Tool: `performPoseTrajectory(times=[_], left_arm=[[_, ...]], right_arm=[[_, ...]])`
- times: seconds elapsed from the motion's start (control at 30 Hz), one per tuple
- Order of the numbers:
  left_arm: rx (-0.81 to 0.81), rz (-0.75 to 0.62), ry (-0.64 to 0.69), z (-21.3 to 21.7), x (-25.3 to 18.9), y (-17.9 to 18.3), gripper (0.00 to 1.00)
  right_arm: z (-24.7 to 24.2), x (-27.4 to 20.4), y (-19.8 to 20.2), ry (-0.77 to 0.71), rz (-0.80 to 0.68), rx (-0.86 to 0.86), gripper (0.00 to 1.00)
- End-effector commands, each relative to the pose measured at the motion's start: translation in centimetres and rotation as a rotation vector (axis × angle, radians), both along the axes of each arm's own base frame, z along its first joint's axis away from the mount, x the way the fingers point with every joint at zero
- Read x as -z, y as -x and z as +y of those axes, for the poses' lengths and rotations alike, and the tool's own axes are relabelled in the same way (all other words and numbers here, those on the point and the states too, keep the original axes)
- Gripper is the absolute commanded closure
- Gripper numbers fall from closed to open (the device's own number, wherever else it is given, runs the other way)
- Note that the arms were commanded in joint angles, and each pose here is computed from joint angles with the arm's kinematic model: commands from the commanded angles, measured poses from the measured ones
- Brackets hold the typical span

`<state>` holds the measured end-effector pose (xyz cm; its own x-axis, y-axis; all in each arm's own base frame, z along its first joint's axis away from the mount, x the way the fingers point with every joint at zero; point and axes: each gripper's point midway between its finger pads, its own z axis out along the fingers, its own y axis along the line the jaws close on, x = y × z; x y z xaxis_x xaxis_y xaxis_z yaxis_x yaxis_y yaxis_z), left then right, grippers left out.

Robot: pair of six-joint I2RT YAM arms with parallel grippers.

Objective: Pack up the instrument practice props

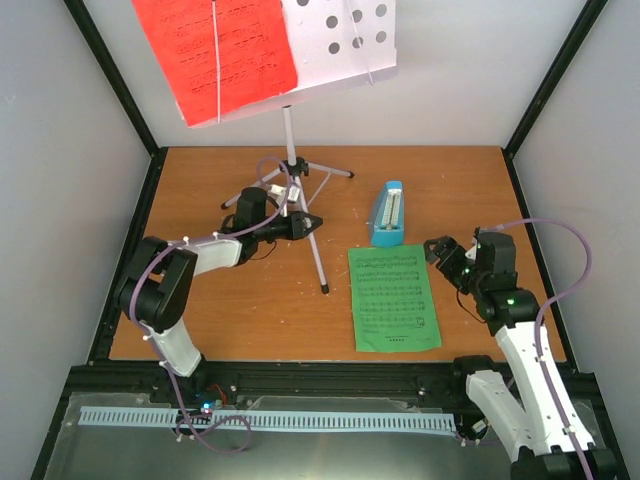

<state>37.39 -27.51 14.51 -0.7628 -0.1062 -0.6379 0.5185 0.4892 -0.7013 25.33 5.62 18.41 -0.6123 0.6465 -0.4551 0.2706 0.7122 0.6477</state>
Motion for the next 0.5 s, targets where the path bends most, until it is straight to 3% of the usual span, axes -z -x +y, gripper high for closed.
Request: performPoseTrajectory(times=[0.0,0.47], left_arm=[[0.039,-0.057,0.109,-2.4,-4.0,-1.7,0.88],[0.047,-0.069,0.110,-5.3,-1.9,-3.3,0.92]], right_arm=[[2.1,-3.9,-2.5,-0.018,-0.183,-0.119,0.13],[10.4,-7.2,-4.6,0.052,-0.323,-0.381,0.15]])
